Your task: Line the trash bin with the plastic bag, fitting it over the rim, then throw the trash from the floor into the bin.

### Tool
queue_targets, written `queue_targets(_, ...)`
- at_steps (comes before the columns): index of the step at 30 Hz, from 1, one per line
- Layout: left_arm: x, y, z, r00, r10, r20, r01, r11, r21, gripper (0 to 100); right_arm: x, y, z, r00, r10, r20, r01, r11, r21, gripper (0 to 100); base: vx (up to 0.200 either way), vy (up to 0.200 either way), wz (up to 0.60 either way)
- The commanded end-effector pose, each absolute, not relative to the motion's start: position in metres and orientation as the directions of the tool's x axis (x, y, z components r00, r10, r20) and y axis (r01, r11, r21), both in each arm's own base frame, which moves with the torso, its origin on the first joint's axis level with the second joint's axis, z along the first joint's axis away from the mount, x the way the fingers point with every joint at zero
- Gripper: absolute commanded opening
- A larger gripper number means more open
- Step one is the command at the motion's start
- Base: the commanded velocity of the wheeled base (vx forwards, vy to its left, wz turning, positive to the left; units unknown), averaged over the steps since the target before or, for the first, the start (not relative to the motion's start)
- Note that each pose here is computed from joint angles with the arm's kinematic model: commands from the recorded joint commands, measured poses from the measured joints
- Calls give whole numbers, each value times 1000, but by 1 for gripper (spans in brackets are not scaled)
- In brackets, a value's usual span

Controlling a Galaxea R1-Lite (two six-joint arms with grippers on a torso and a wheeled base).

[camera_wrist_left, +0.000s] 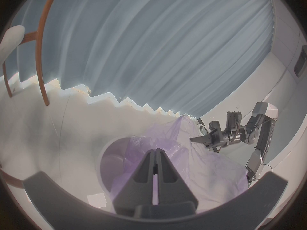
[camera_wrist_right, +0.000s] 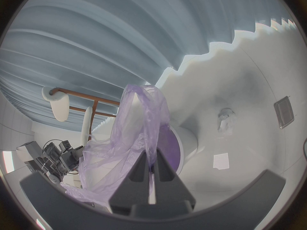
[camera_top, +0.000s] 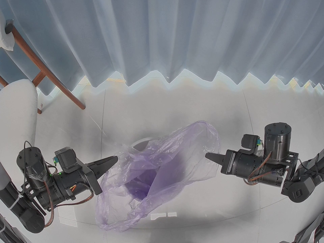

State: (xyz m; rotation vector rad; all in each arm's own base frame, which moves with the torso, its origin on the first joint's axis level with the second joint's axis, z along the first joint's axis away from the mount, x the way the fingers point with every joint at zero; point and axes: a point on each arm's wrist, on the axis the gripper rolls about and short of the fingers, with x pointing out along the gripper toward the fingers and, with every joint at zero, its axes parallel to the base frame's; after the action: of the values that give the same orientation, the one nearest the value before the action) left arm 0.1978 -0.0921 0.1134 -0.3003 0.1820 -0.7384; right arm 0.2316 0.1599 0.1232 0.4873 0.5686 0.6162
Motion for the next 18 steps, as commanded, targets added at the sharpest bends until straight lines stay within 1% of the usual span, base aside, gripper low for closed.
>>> queue_targets(1,200,-96,114,720,-692,-50,634,685,-358,0,227,161,120,660,662,-356,-399,710,580,0,0,0,0)
queue_targets(2,200,-98,114,715,-698,-49,635,676,-373,0,226,163,119,649,670,-360,-405,705,583,0,0,0,0)
queue_targets(5,200,-98,116,714,-699,-36,628,662,-409,0,215,176,115,583,721,-375,-442,668,598,0,0,0,0)
queue_targets(7,201,-97,116,717,-696,-36,621,661,-421,0,208,185,111,544,740,-395,-451,655,606,0,0,0,0)
queue_targets(8,201,-97,117,718,-695,-35,620,662,-422,0,207,187,109,537,742,-401,-451,654,607,0,0,0,0)
queue_targets(10,202,-97,117,722,-692,-35,614,662,-429,0,205,201,96,494,754,-433,-456,649,609,0,0,0,0)
queue_targets(11,202,-97,117,722,-692,-35,614,662,-429,0,205,201,96,494,754,-433,-456,649,609,0,0,0,0)
queue_targets(12,203,-96,116,730,-683,-35,606,670,-429,0,205,213,81,459,753,-472,-455,655,603,0,0,0,0)
queue_targets(14,204,-93,117,743,-668,-33,594,682,-427,0,206,225,67,427,750,-506,-452,661,599,0,0,0,0)
queue_targets(16,206,-89,118,759,-651,-29,580,695,-425,0,203,234,59,399,752,-525,-460,659,594,0,0,0,0)
queue_targets(17,206,-89,118,759,-651,-29,580,695,-425,0,203,234,59,399,752,-525,-460,659,594,0,0,0,0)
queue_targets(18,208,-85,118,774,-633,-26,565,708,-423,0,198,242,55,374,761,-530,-474,648,597,0,0,0,0)
